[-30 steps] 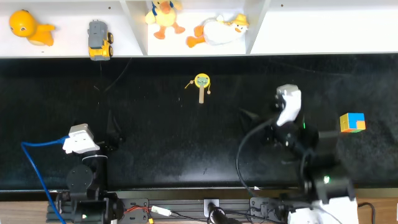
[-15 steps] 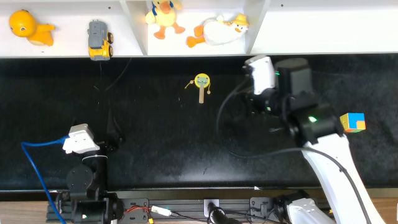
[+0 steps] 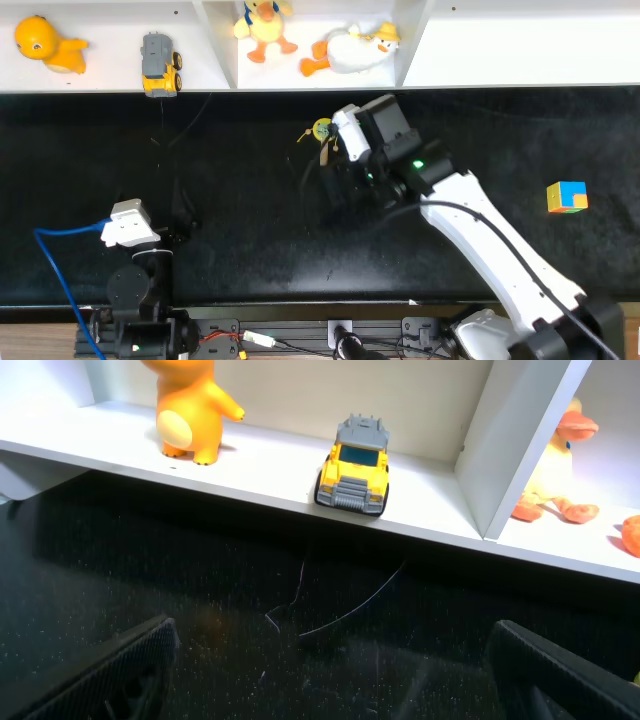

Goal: Store Toys

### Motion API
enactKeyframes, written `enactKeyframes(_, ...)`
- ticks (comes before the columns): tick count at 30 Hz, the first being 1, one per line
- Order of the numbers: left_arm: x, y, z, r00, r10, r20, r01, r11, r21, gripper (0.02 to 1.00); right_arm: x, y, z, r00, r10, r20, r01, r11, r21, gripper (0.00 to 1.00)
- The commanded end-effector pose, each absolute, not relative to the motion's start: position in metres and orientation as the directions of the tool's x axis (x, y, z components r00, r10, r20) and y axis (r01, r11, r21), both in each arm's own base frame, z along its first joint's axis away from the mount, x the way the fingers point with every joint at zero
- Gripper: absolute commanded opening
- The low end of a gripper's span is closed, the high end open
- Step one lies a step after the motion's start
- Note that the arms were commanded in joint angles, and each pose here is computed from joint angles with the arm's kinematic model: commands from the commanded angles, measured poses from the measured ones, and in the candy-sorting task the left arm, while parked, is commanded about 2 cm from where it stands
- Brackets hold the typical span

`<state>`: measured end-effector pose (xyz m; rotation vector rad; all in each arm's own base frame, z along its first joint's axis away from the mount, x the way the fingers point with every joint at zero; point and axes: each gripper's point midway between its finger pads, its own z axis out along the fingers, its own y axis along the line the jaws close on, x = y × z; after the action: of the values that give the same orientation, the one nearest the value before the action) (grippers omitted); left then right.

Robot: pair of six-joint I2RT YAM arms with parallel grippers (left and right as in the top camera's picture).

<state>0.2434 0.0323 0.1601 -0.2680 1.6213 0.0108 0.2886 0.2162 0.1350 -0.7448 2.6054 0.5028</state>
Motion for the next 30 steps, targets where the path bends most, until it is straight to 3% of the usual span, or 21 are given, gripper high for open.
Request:
enactKeyframes(1,0.243,0.035,0.159,-0.033,-0.177,-0.984,-0.19,0.967,-0.167,0.998,0.314,0.224,0.134,-0.807,-0.391,-0.443,-0.517,0.829,0.21,0.998)
enactKeyframes(13,0.243,0.035,0.159,-0.033,-0.177,-0.984,-0.19,0.967,-0.168,0.998,0.34,0.251,0.108,-0.866,-0.339,-0.367,-0.428,0.883,0.194,0.996)
enactKeyframes(22,0.243,0.035,0.159,-0.033,-0.177,-0.984,-0.19,0.967,-0.168,0.998,0.343,0.249,0.067,-0.949,-0.187,-0.253,-0.24,0.95,0.198,0.871)
enactKeyframes(30,0.243,0.035,0.159,-0.033,-0.177,-0.984,-0.19,0.967,-0.168,0.998,0.345,0.257,0.054,-0.958,-0.151,-0.245,-0.203,0.959,0.201,0.822)
